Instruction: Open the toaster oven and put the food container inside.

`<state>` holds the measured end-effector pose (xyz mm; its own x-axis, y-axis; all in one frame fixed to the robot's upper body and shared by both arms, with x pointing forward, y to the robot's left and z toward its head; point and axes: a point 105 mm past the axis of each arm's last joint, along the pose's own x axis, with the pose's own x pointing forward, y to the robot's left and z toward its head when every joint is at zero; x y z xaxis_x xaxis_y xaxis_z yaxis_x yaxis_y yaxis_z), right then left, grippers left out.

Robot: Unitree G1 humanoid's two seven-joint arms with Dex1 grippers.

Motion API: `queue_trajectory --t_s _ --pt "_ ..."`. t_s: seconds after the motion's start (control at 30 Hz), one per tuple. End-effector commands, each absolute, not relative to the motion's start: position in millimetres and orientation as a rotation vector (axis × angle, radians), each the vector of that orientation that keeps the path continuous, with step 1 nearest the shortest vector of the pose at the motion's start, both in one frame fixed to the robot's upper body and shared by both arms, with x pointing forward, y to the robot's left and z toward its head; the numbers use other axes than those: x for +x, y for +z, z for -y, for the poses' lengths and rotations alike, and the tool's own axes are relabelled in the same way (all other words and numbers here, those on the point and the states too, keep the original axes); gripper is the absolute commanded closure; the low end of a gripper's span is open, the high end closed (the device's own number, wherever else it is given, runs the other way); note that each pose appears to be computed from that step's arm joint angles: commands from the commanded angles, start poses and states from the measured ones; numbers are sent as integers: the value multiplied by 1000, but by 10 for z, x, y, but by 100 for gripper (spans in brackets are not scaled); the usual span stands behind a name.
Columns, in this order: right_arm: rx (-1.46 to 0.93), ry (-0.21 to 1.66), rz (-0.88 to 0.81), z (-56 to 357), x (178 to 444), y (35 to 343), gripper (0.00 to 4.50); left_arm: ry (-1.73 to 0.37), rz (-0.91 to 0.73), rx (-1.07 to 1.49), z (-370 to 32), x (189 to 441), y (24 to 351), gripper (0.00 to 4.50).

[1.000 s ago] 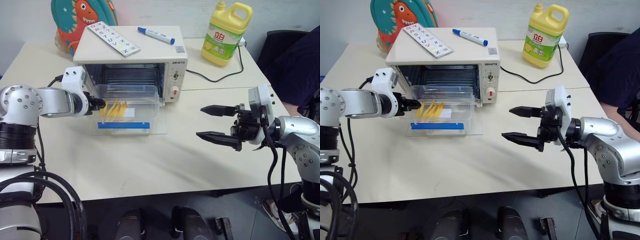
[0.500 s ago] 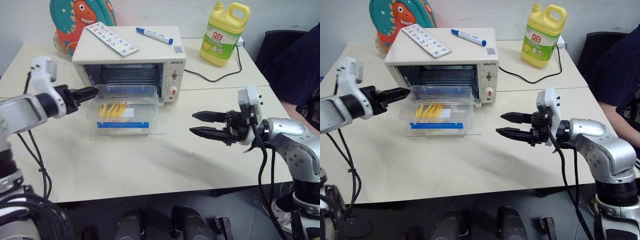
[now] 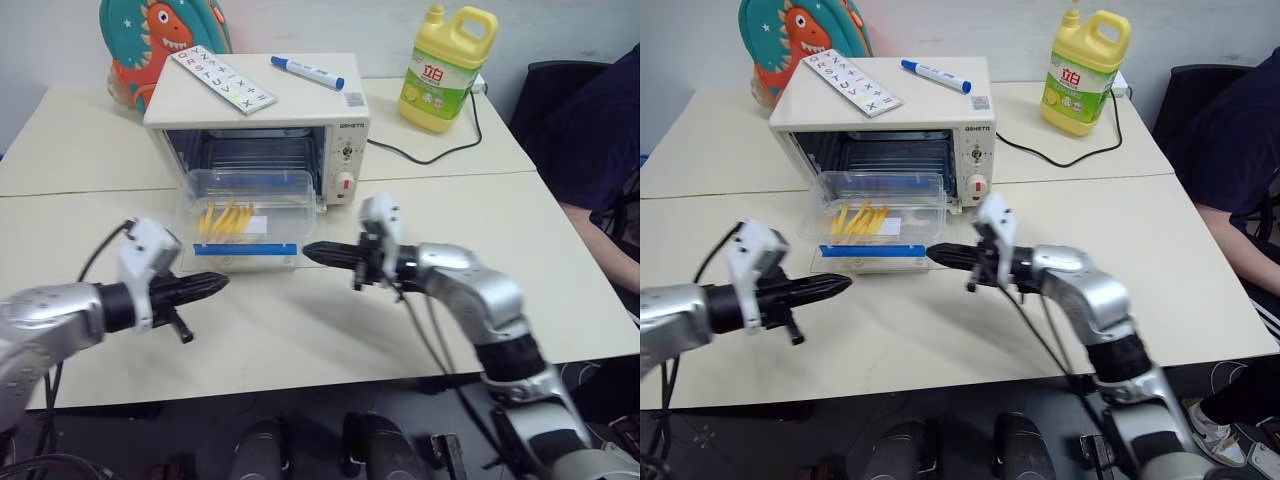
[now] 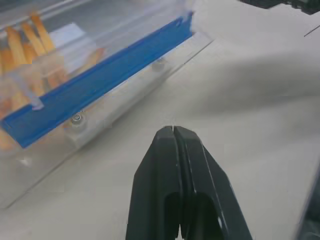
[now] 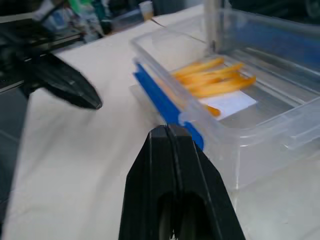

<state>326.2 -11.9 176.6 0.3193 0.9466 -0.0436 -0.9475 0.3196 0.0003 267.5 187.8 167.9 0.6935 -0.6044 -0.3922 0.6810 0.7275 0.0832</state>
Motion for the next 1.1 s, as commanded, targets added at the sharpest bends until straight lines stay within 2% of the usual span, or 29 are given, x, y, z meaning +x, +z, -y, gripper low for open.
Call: queue_trajectory --t_s 0.03,0.23,0.37,0.57,0.87,1.0,1.1 --pt "-64 1224 15 115 3307 1817 450 -620 -303 318 -1945 2819 1695 448" --pt "-96 1240 -9 31 3367 1746 450 -581 -252 313 -1848 3065 1682 448" --pt "-132 1201 10 -62 3547 1796 450 -552 -221 284 -1839 3224 1735 448" --pt "-71 1046 76 -144 3938 1914 450 -429 -95 301 -1874 3665 1879 448" --pt "-20 902 138 -180 4298 2151 450 -336 9 260 -1803 4265 2144 448" --pt "-2 921 169 -98 4267 2215 450 -411 21 209 -1717 4220 2187 448" --pt "-3 976 158 69 4106 2172 450 -485 20 138 -1770 3979 2206 448"
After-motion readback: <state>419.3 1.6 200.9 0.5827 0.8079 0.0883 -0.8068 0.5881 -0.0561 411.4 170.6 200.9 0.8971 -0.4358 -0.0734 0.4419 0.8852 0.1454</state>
